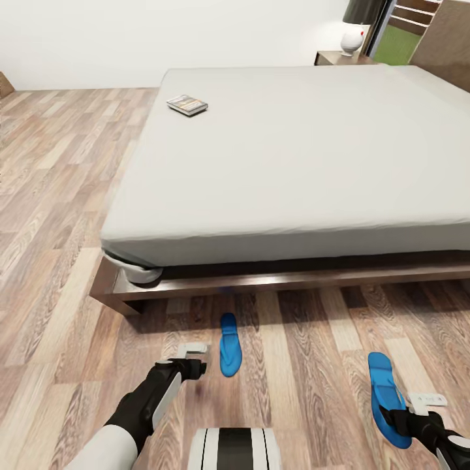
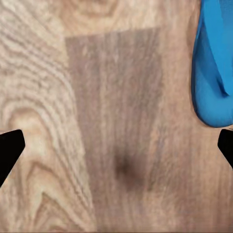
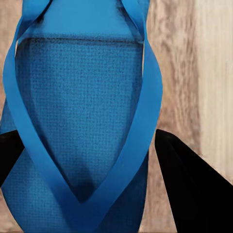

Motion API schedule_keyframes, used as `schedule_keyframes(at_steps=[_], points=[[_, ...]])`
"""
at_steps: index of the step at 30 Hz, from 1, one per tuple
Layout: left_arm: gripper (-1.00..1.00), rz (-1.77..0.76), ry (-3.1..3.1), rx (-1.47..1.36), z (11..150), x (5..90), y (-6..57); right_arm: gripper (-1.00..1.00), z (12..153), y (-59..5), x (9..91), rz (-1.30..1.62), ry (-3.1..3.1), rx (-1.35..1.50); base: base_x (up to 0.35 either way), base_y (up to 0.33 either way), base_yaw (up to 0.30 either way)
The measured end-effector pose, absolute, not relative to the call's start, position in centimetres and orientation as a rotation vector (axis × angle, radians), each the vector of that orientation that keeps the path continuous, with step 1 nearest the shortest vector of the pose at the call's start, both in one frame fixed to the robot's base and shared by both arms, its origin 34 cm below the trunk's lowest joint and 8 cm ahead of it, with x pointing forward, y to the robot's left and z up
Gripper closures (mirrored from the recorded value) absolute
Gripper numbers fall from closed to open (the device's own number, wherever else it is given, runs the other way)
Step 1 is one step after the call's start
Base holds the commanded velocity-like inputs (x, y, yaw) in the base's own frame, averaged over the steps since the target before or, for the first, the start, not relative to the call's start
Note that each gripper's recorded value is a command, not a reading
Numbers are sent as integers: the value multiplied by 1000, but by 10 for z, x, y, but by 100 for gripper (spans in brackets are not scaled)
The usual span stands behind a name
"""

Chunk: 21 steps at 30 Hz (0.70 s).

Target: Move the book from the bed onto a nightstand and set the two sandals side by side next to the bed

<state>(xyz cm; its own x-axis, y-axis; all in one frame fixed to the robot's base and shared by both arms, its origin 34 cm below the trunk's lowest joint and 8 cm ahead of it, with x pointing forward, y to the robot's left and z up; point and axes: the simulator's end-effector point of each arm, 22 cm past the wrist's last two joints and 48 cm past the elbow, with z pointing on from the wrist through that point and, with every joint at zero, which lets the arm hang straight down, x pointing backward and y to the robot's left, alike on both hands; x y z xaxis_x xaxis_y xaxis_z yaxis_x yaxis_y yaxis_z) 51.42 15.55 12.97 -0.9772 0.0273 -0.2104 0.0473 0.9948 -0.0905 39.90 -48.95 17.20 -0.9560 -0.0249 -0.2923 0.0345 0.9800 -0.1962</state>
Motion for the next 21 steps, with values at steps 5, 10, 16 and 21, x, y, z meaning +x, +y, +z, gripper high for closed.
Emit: schedule_keyframes(at_steps=[5,10,16,21], points=[[-100,-139,2927,55,130,514,156,100,172,-489,399,-287,2829,7,0,329,0],[-100,-138,2927,56,130,514,156,100,172,-489,399,-286,2829,7,0,335,0],[-100,-137,2927,55,130,514,156,100,172,-489,399,-286,2829,7,0,336,0],[-100,-137,2927,55,130,514,156,100,178,-489,411,-289,2801,-4,0,337,0]])
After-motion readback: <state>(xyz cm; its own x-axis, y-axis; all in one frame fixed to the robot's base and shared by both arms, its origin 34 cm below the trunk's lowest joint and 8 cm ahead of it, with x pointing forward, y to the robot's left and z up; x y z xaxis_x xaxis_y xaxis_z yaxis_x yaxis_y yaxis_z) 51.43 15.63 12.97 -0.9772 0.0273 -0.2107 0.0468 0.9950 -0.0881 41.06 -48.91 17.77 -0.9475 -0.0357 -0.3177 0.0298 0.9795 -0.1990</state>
